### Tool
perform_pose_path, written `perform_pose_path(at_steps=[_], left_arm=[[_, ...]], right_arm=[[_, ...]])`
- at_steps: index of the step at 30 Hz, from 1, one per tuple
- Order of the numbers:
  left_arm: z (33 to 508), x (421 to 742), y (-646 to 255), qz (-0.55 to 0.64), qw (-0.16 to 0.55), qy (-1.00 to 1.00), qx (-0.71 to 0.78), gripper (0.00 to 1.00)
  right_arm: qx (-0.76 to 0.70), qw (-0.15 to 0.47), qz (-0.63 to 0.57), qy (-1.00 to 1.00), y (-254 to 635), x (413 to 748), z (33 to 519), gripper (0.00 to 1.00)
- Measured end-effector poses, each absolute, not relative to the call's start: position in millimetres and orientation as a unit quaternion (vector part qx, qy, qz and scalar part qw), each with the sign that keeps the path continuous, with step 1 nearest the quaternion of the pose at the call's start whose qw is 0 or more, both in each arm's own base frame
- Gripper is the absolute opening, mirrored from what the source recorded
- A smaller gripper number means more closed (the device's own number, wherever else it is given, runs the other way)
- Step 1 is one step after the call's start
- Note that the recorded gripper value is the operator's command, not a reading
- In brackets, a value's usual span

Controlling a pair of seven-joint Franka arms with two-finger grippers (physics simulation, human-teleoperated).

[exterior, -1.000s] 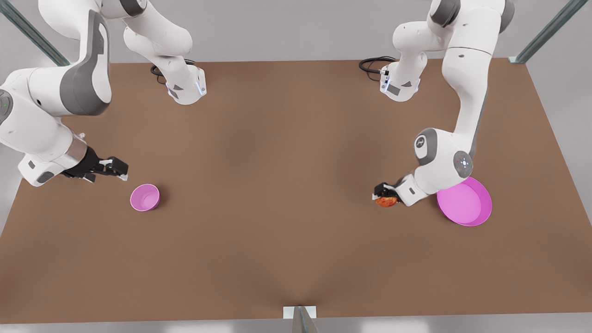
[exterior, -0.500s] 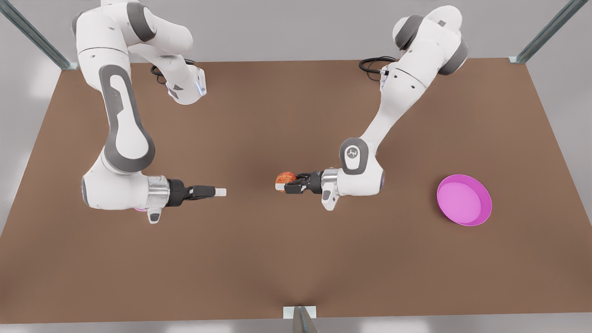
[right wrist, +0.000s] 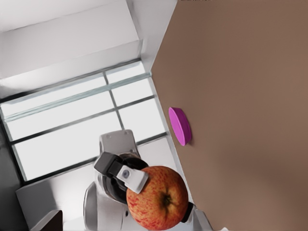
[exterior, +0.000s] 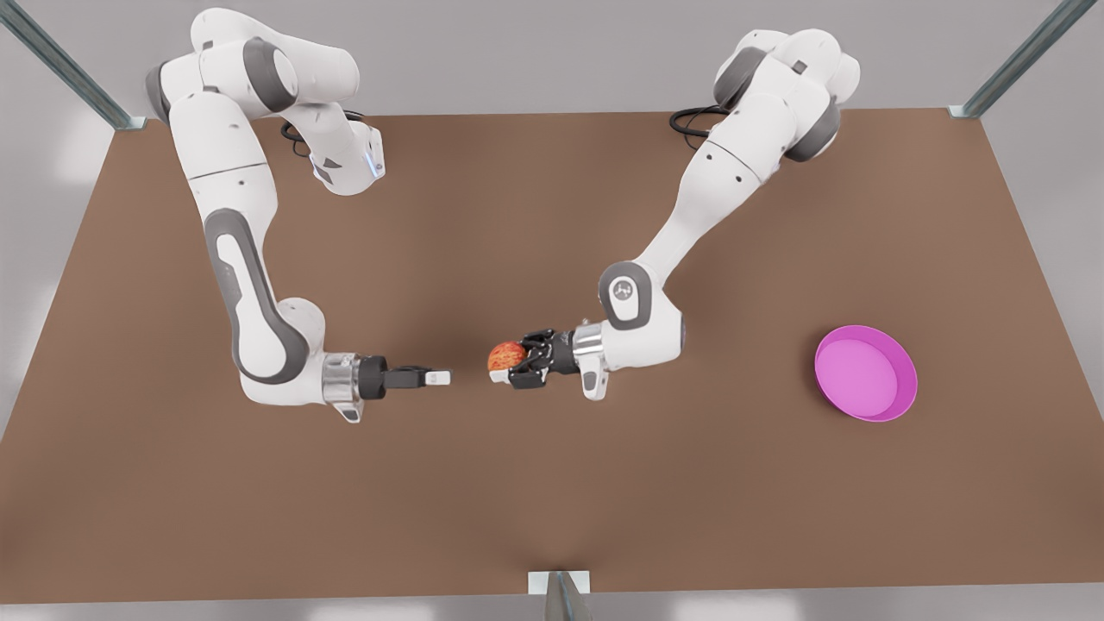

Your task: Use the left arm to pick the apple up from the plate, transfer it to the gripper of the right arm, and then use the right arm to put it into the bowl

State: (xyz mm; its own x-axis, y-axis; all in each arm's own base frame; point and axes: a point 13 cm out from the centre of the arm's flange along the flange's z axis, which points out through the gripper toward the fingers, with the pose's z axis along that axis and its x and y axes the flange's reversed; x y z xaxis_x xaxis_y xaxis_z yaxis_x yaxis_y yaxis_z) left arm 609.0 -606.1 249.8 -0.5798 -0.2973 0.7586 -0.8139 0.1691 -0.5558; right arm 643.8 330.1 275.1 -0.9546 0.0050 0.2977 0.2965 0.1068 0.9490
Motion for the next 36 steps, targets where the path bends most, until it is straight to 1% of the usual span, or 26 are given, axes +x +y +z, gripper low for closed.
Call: perform_pose_path(at_steps=[12,21,30,33,36], left_arm=[[245.6,614.9,-614.0,0.506,0.263,-0.697,0.435,0.73],[244.2,612.8,-619.0,0.5,0.274,-0.688,0.45,0.73],[243.8,613.6,-618.2,0.496,0.28,-0.681,0.46,0.73],[243.7,613.8,-618.0,0.495,0.281,-0.68,0.463,0.73],[243.5,614.2,-617.6,0.494,0.282,-0.679,0.465,0.73]], right_arm=[[0.01,0.004,-0.701,-0.713,342.8,644.4,272.1,1.0],[0.064,-0.044,-0.711,-0.699,370.0,634.0,267.0,1.0],[0.083,-0.09,-0.715,-0.689,377.9,641.1,253.1,1.0],[0.085,-0.112,-0.717,-0.683,382.6,653.2,252.6,1.0],[0.088,-0.124,-0.715,-0.682,382.2,656.0,249.9,1.0]])
